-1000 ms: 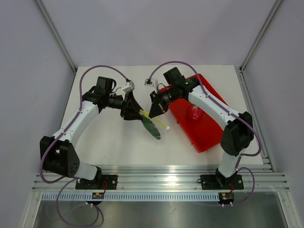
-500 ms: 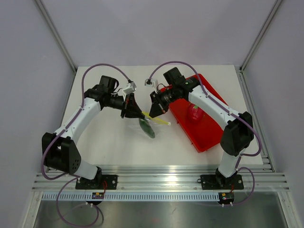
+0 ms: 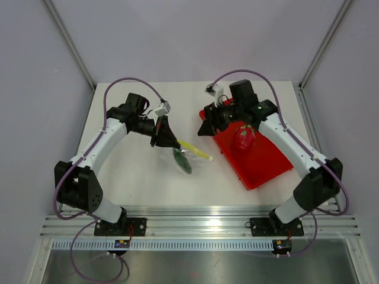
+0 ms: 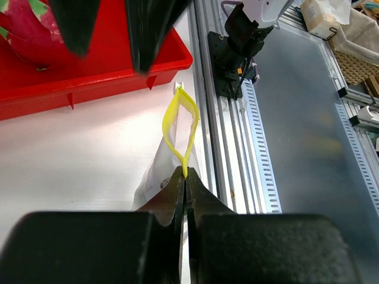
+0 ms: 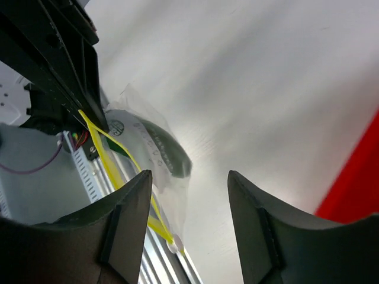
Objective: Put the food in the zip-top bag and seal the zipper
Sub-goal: Zip the zipper food storage bag at the center of the board.
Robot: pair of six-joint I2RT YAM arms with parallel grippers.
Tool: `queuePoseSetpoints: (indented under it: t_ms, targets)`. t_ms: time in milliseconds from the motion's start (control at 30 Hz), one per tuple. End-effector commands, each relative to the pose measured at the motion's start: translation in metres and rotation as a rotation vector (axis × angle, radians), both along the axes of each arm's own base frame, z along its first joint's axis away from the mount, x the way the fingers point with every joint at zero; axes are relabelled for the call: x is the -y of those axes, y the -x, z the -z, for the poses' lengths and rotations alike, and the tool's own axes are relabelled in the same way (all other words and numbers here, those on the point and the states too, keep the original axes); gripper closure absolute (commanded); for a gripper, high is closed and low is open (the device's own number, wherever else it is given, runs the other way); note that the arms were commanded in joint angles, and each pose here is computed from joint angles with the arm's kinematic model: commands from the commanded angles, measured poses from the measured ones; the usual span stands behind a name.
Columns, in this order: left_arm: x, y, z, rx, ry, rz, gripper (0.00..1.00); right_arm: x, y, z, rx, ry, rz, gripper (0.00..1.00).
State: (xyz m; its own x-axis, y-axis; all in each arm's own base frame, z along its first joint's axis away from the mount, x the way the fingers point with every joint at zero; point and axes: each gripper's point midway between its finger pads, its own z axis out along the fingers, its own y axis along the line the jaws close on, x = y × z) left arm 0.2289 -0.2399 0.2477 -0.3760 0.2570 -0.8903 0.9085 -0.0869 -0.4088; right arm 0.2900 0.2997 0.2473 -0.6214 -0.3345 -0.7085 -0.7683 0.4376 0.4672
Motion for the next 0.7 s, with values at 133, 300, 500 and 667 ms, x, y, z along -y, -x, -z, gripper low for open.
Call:
queuePoseSetpoints:
  t_ms: [133,300,500,667]
  targets:
    - [0.000,-0.007,-0.037,0.063,0.075,0.004,1.00,0.057,0.002,-0.052,0.327,-0.139,0.293,0.44]
    - [-0.004,-0.012,-0.051,0.092,0.082,-0.015,1.00,0.071,0.025,-0.020,0.495,-0.293,0.337,0.43]
    - [-0.009,-0.013,-0.066,0.126,0.097,-0.030,1.00,0.079,0.041,-0.003,0.554,-0.351,0.343,0.44]
    - [-0.010,-0.015,-0.071,0.137,0.102,-0.040,1.00,0.069,0.047,0.003,0.576,-0.430,0.282,0.46]
